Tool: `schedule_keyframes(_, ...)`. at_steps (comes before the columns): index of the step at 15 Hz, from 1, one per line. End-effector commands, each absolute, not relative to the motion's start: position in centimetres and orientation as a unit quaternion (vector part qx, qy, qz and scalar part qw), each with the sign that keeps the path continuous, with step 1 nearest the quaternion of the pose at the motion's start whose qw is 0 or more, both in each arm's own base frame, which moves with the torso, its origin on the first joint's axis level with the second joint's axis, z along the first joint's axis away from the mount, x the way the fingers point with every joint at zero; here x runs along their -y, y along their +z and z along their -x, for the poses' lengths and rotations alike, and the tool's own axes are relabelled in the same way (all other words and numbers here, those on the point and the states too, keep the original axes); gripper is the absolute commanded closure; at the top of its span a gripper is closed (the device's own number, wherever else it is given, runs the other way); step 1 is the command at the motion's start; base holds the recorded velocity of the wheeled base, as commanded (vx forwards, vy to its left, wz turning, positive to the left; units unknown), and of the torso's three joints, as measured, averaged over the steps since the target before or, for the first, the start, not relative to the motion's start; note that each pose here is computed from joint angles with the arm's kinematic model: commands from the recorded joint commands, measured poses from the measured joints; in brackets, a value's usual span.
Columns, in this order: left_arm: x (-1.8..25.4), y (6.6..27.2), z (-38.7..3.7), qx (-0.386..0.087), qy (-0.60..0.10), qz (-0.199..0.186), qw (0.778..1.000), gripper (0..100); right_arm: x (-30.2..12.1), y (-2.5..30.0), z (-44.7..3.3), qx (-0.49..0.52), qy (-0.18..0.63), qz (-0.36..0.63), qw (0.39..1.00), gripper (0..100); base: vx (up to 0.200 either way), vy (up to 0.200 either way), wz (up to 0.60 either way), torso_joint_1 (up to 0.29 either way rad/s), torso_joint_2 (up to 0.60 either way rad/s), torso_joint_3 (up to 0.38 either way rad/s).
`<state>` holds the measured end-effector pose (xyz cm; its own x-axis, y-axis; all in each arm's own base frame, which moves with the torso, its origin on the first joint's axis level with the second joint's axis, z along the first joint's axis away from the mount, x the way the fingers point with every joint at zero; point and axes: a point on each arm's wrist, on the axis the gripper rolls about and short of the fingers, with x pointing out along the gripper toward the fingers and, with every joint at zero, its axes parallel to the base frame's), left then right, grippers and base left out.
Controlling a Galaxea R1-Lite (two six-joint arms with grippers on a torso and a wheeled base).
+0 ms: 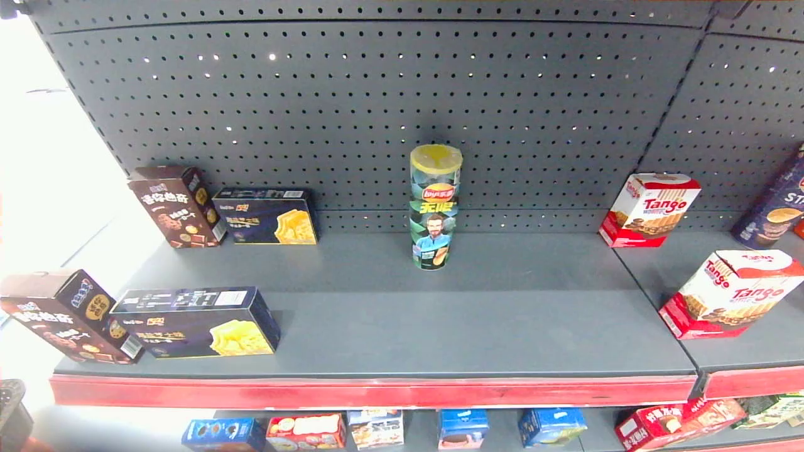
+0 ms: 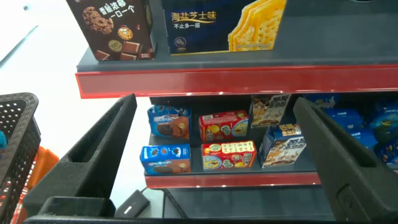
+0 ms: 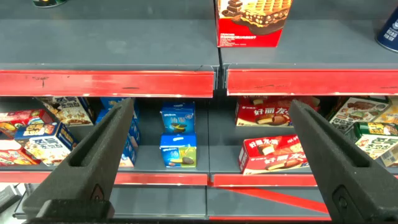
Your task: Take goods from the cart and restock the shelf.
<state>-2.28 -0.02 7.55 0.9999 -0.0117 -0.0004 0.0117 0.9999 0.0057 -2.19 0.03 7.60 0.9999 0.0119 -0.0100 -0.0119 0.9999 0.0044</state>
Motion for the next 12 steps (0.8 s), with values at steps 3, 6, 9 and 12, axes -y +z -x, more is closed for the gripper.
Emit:
schedule_keyframes(3,0.02,7.55,2.28,0.000,-0.005,-0.003,1.000,0,-0.03,7.61,2.18,-0.005,0.006,-0.002,1.000,0,0.000,0.000,0.00,0.000,0.00,0.000)
schedule_keyframes(6,0.02,7.55,2.28,0.000,-0.005,-0.003,1.000,0,-0.03,7.61,2.18,-0.005,0.006,-0.002,1.000,0,0.000,0.000,0.00,0.000,0.00,0.000)
schedule_keyframes(9,0.01,7.55,2.28,0.000,-0.006,-0.003,1.000,0,-0.03,7.61,2.18,-0.005,0.006,-0.002,1.000,0,0.000,0.000,0.00,0.000,0.00,0.000)
schedule_keyframes(12,0.02,7.55,2.28,0.000,-0.007,-0.003,1.000,0,-0.03,7.61,2.18,-0.005,0.006,-0.002,1.000,0,0.000,0.000,0.00,0.000,0.00,0.000)
